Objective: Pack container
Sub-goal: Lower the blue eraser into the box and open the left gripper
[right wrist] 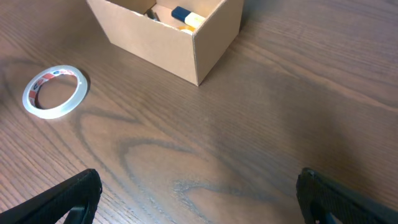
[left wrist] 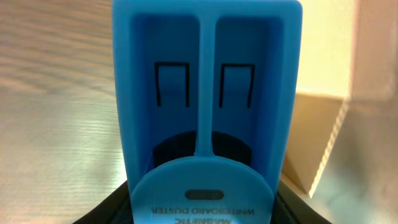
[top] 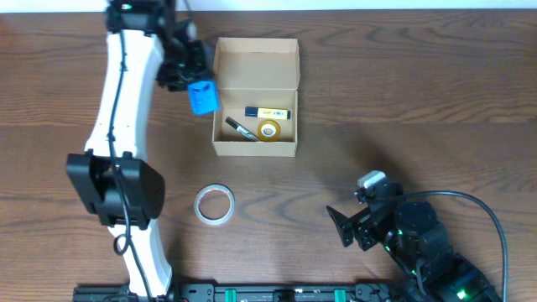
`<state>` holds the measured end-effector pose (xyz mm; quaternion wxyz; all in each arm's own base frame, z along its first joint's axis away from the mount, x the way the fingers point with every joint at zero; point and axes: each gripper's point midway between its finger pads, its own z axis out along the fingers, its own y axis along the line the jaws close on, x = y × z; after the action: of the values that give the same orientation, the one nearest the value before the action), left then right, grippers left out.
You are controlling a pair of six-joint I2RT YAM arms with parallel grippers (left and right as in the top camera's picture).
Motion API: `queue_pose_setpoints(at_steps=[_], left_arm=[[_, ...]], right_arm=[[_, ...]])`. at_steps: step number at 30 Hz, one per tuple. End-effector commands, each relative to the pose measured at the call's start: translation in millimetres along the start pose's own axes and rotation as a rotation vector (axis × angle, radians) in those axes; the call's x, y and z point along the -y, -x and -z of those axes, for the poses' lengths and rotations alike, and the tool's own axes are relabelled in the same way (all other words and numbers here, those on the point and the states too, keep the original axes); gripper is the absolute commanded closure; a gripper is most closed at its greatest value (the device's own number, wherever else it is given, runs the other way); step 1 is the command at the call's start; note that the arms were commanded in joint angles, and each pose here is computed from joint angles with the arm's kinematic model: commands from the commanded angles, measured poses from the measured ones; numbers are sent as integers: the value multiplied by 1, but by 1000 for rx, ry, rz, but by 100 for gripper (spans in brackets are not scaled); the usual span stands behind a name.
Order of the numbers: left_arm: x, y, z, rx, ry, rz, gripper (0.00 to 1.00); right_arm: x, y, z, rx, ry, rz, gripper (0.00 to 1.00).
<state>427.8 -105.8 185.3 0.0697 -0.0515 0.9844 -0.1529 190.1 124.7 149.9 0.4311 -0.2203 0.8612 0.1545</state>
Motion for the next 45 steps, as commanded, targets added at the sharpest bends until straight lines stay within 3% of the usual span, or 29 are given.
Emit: queue_pose_setpoints(at_steps=[1,8,13,24,35,45], left_arm=[[33,-9,7,12,-45,-242,66],[58,-25,-2,-7,5,-664,64],[69,-27,-5,4,14,-826,64],[87,-36,-24,-9,-115,-915,63],[73,-57,-74,-108,-114,-908,60],[69,-59,-88,-120,-113,-906,56]], right_arm=[[2,1,1,5,-9,-21,1],[2,1,1,5,-9,-21,1],[2,1,1,5,-9,-21,1],[2,1,1,5,-9,-21,1],[2,1,1,6,-9,-21,1],[2,1,1,5,-9,-21,1]])
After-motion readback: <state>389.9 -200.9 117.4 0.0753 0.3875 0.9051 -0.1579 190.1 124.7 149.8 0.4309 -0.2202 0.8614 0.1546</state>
